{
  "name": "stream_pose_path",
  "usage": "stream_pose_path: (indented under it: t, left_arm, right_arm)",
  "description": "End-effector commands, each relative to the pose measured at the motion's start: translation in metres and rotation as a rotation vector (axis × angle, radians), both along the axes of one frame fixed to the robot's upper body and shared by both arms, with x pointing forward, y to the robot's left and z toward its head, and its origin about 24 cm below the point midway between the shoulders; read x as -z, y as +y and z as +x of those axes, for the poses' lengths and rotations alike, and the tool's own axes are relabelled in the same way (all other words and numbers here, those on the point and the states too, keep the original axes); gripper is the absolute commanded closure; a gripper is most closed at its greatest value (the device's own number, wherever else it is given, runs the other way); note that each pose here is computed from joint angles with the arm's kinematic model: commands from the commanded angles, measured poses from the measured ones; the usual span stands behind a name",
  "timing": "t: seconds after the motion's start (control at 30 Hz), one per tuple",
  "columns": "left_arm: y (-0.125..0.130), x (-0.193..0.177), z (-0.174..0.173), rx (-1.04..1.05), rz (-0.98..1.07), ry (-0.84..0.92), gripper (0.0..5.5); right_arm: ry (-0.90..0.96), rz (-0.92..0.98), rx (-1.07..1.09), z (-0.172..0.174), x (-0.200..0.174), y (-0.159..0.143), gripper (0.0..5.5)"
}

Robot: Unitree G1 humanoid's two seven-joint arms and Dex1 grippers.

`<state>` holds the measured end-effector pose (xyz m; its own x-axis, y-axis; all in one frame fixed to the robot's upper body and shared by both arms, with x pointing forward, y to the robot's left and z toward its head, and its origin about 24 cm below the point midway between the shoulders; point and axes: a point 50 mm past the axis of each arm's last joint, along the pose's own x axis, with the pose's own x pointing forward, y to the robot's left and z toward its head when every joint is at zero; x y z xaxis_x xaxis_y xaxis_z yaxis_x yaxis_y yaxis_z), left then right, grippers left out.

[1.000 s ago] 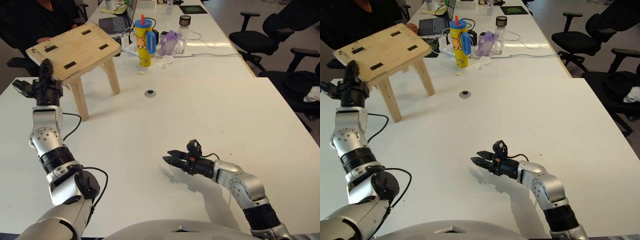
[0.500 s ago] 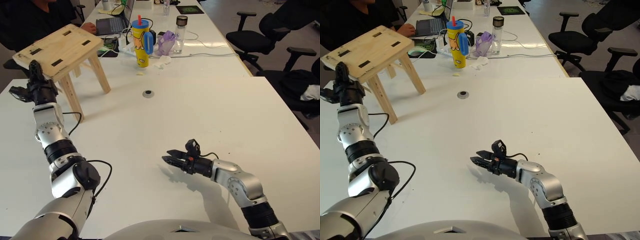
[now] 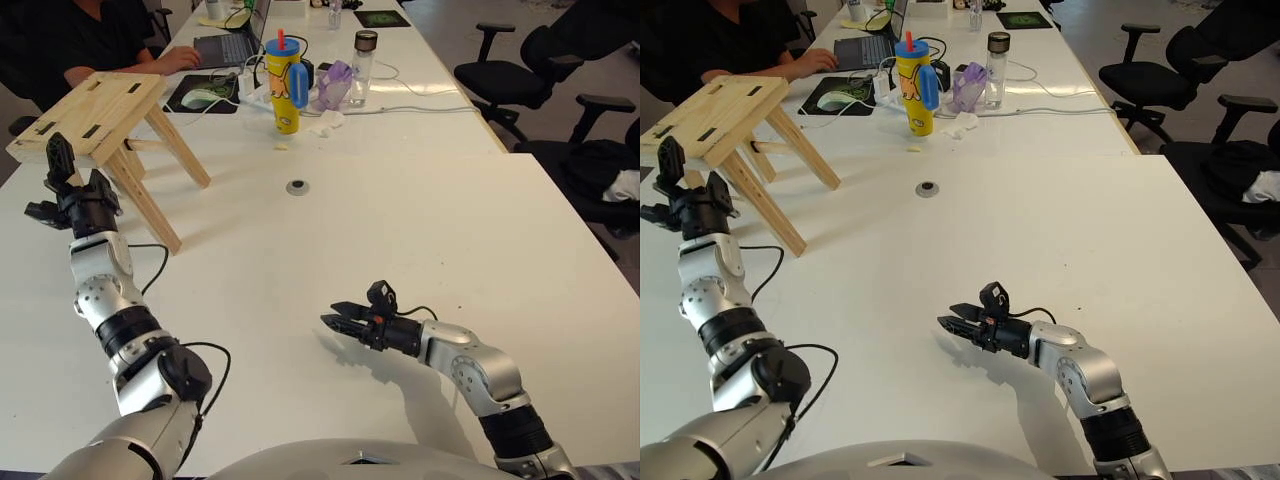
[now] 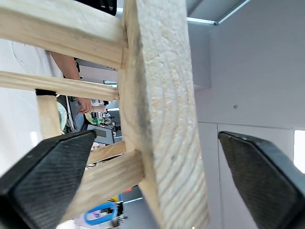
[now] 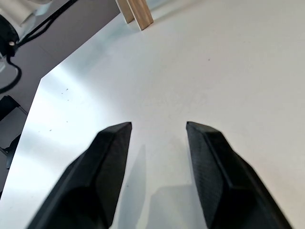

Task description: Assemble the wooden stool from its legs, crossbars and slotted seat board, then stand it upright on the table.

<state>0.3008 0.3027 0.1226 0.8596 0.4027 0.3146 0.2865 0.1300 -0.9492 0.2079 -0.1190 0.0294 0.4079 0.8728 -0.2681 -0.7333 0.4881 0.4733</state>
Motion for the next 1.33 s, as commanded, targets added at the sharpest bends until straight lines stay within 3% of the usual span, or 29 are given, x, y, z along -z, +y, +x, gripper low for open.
stream_pose_path:
  t: [0.03, 0.17, 0.27, 0.4, 0.53, 0.7, 1.0, 1.33]
  left_arm:
    - [-0.012, 0.006, -0.018, -0.019, 0.030, 0.037, 0.13]
    - [-0.025, 0.026, -0.036, 0.016, 0.120, 0.135, 0.13]
    - [-0.031, 0.039, -0.044, 0.069, 0.326, 0.242, 0.13]
    - [-0.037, 0.056, -0.040, 0.095, 1.044, 0.524, 0.13]
    - [-0.033, 0.063, -0.038, -0.012, 1.371, 0.649, 0.32]
    - [-0.045, 0.067, -0.033, -0.018, 1.500, 0.620, 1.07]
    - [-0.043, 0.067, -0.016, -0.038, 1.535, 0.634, 2.50]
    - [-0.044, 0.073, -0.030, -0.103, 1.524, 0.668, 3.84]
  right_arm:
    - [0.013, -0.023, -0.008, -0.005, 0.003, -0.002, 3.36]
    - [0.018, -0.027, -0.015, -0.007, 0.004, -0.002, 3.36]
    - [0.016, -0.026, -0.010, -0.006, 0.004, -0.002, 3.36]
    - [0.013, -0.031, -0.005, -0.005, 0.005, -0.002, 3.36]
    - [0.007, -0.033, -0.005, -0.004, 0.005, 0.000, 3.36]
    - [0.003, -0.042, -0.006, -0.002, 0.005, 0.000, 3.36]
    - [0.004, -0.039, -0.020, -0.003, 0.006, 0.003, 3.36]
    - [0.016, -0.036, -0.026, -0.006, 0.009, 0.004, 3.36]
